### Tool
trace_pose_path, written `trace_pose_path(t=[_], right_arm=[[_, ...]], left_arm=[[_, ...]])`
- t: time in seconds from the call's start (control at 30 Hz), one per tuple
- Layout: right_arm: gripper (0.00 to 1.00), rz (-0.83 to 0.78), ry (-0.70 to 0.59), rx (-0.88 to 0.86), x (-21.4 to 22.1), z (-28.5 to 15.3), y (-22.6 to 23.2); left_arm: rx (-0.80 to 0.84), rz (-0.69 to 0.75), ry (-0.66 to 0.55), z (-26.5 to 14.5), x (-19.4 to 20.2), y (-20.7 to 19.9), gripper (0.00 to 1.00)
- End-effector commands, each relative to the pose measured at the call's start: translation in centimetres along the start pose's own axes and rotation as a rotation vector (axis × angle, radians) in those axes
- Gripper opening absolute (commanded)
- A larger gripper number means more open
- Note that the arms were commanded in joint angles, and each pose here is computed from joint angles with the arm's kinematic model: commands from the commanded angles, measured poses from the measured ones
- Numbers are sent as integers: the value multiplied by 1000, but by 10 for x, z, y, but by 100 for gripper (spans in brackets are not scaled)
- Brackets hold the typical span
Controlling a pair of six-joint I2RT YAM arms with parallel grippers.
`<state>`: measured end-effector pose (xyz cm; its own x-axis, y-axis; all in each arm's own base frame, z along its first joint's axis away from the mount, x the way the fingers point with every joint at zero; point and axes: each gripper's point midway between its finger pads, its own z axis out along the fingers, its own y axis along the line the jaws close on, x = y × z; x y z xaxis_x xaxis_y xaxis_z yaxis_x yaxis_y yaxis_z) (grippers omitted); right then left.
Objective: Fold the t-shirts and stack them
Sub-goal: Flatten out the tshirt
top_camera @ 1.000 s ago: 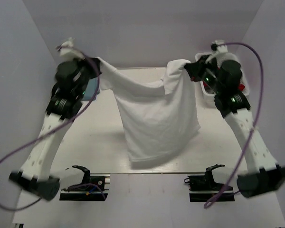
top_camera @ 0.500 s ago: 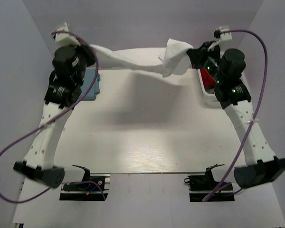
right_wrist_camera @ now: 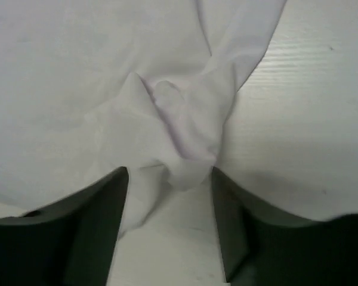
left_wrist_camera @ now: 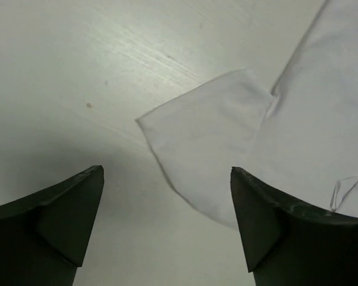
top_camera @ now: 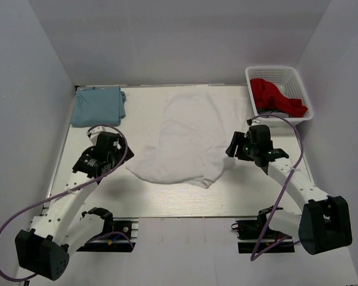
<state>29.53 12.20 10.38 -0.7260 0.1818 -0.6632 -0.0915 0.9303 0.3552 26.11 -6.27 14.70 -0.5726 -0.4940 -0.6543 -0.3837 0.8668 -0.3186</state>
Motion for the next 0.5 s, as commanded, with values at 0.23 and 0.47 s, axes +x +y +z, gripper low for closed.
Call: trace_pose_path(t=[0.23, 0.47], right_arm=[[90, 76, -83, 264, -34, -44, -29], [90, -50, 10, 70, -13, -28, -3]], left_arm=[[121, -82, -40, -17, -8, -20, 100], [319, 74, 161, 37, 15, -93, 100]])
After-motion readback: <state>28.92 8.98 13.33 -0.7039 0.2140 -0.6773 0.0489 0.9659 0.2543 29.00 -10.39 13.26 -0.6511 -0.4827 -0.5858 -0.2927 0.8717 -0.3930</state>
